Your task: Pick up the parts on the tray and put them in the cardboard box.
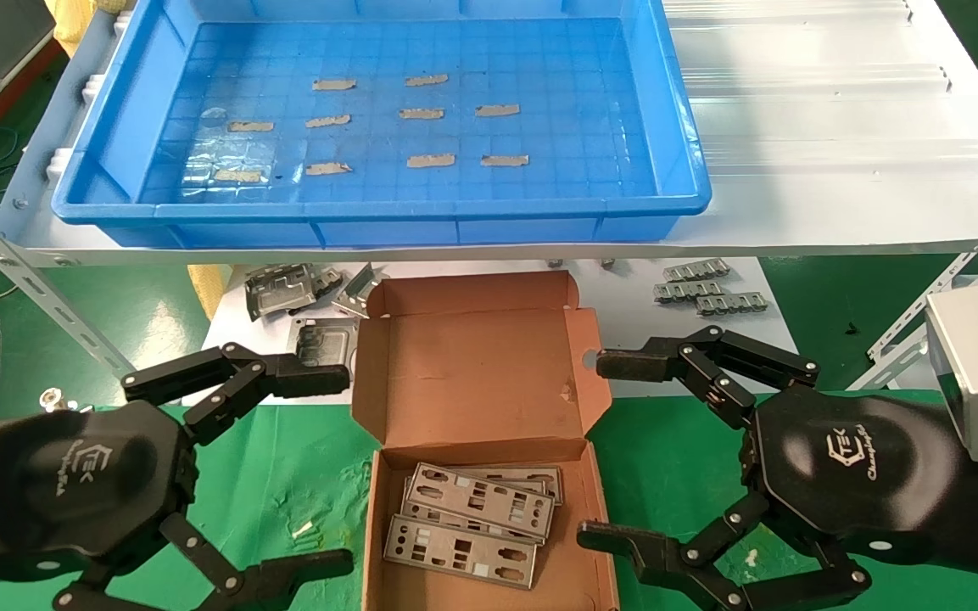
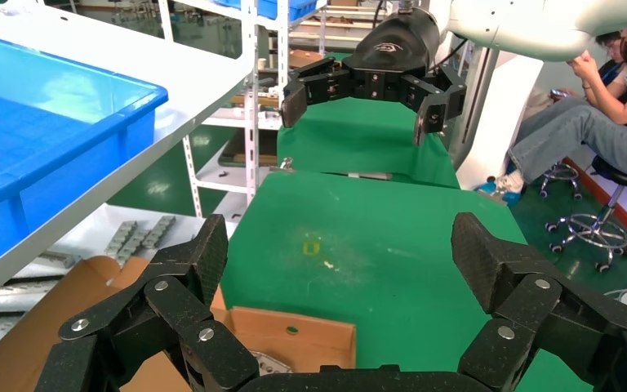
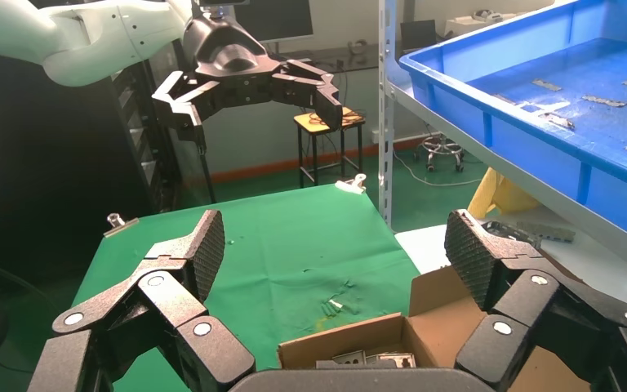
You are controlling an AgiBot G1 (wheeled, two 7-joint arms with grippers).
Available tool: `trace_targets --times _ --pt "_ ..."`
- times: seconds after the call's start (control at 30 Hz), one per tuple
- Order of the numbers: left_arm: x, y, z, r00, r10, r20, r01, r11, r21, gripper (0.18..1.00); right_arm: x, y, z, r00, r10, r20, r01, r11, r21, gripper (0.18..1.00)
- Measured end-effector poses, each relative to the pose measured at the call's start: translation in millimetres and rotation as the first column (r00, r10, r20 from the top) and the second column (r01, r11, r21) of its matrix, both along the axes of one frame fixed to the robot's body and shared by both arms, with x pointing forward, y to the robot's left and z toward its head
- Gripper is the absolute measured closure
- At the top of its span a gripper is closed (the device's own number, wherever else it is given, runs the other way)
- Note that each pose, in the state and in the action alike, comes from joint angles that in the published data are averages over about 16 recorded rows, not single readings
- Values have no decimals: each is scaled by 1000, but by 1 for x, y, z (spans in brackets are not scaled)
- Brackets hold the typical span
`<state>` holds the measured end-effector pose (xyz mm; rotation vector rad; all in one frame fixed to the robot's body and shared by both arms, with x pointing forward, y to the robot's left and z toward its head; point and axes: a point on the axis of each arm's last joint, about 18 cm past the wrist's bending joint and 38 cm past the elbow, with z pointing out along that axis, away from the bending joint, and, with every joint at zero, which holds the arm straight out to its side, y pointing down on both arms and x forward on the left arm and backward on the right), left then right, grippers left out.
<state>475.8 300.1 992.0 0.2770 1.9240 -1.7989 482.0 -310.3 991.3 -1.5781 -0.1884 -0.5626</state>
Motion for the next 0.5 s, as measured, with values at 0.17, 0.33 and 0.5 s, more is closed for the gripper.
trace_targets --times 0.17,0.33,0.5 --pt "0 0 0 1000 0 0 0 1000 0 184 0 0 0 1000 0 0 0 1000 0 178" --pt "0 0 0 1000 0 0 0 1000 0 184 0 0 0 1000 0 0 0 1000 0 178" --pt "0 0 0 1000 0 0 0 1000 0 184 0 0 0 1000 0 0 0 1000 0 178"
